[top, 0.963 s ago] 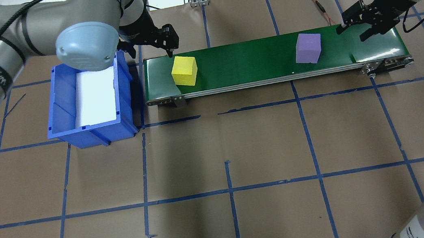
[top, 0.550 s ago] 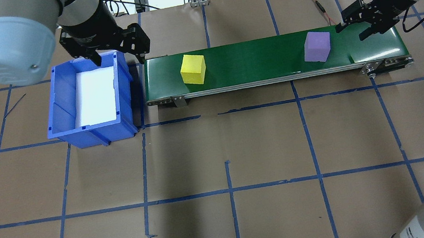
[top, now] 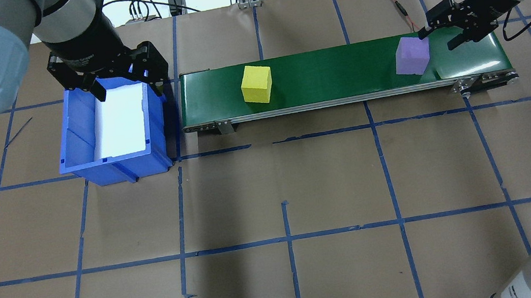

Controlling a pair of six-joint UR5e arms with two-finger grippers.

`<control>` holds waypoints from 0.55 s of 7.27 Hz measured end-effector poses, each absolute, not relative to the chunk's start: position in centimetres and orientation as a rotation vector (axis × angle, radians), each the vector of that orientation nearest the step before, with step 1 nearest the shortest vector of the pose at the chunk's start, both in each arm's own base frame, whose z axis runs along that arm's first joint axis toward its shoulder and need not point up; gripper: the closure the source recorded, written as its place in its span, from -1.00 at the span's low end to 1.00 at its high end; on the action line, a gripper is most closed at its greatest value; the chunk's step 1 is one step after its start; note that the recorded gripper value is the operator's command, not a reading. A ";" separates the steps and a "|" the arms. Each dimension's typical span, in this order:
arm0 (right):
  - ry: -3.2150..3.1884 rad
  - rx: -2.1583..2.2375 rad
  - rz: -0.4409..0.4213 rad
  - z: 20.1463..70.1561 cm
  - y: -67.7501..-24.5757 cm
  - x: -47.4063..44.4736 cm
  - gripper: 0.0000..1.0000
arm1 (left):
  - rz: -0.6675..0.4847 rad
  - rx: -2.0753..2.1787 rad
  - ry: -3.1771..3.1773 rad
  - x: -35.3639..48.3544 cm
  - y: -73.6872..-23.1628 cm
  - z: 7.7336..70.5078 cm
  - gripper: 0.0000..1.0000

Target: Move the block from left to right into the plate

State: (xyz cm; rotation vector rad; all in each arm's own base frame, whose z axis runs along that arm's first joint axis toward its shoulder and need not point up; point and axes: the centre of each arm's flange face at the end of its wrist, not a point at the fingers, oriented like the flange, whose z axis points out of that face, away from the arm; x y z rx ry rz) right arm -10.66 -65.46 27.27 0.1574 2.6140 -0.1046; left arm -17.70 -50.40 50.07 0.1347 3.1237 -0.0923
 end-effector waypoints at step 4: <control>2.622 0.157 -0.101 27.0 -65.6 -10.8 -1.00 | -0.100 0.119 3.123 -17.5 -50.3 50.3 -1.00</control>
